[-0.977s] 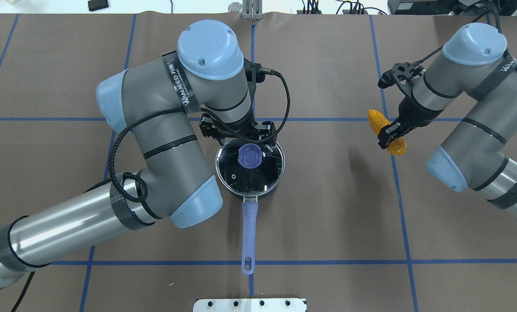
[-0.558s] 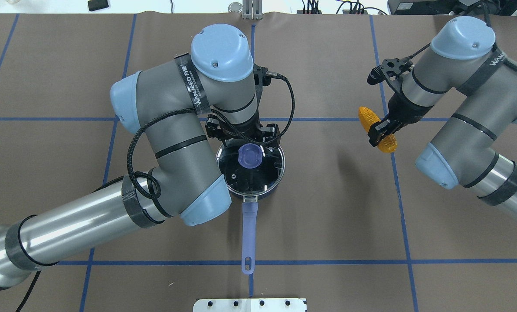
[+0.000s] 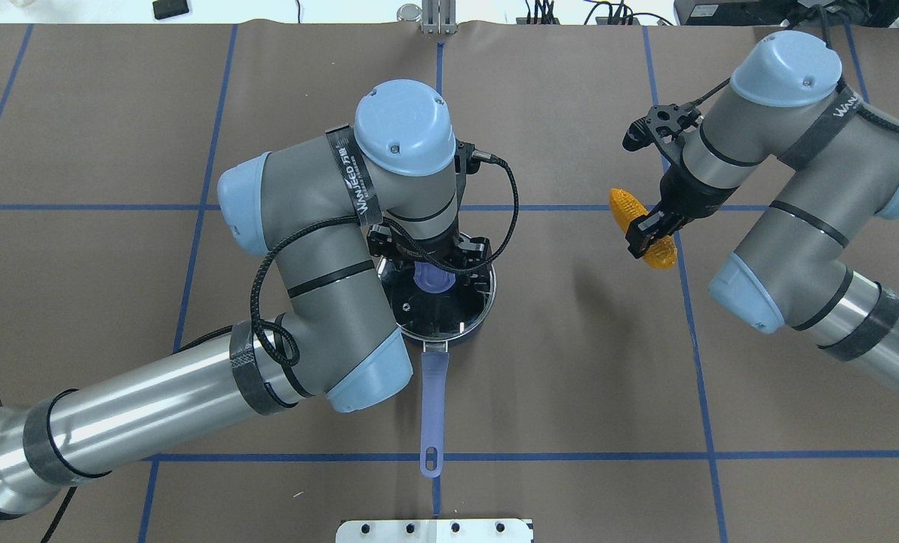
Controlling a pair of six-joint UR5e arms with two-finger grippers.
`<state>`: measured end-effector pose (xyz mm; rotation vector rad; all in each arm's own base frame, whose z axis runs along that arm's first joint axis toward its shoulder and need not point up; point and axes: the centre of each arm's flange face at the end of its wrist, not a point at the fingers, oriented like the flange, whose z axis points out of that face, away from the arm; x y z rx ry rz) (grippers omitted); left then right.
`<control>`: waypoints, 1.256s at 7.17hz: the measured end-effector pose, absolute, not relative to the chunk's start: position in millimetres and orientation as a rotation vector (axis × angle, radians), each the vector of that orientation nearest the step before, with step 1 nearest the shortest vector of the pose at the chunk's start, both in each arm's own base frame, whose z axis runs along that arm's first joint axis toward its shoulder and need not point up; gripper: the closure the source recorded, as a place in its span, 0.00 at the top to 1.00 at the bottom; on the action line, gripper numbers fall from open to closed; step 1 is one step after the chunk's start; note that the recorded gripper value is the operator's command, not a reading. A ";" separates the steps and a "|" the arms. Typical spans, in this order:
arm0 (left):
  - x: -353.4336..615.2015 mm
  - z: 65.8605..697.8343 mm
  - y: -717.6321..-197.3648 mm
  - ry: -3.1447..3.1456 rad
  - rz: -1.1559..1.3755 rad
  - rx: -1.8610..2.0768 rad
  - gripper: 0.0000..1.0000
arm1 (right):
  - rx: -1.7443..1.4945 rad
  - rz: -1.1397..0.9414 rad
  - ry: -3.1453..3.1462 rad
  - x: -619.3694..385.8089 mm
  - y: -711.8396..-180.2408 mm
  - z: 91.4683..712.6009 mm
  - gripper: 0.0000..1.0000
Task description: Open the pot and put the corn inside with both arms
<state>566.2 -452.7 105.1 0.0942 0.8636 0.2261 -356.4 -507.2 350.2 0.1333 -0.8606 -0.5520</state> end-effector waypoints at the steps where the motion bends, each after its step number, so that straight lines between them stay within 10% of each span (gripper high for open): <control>1: 571.9 109.3 -455.9 0.871 0.225 0.098 0.97 | 0.134 -0.554 -0.859 -358.4 -506.1 349.9 0.26; 6: 574.1 116.1 -458.2 0.876 0.222 0.099 0.50 | 0.126 -0.565 -0.852 -366.9 -501.2 352.6 0.26; 9: 567.6 110.2 -456.2 0.887 0.220 0.109 0.50 | 0.127 -0.570 -0.851 -369.3 -500.0 352.2 0.26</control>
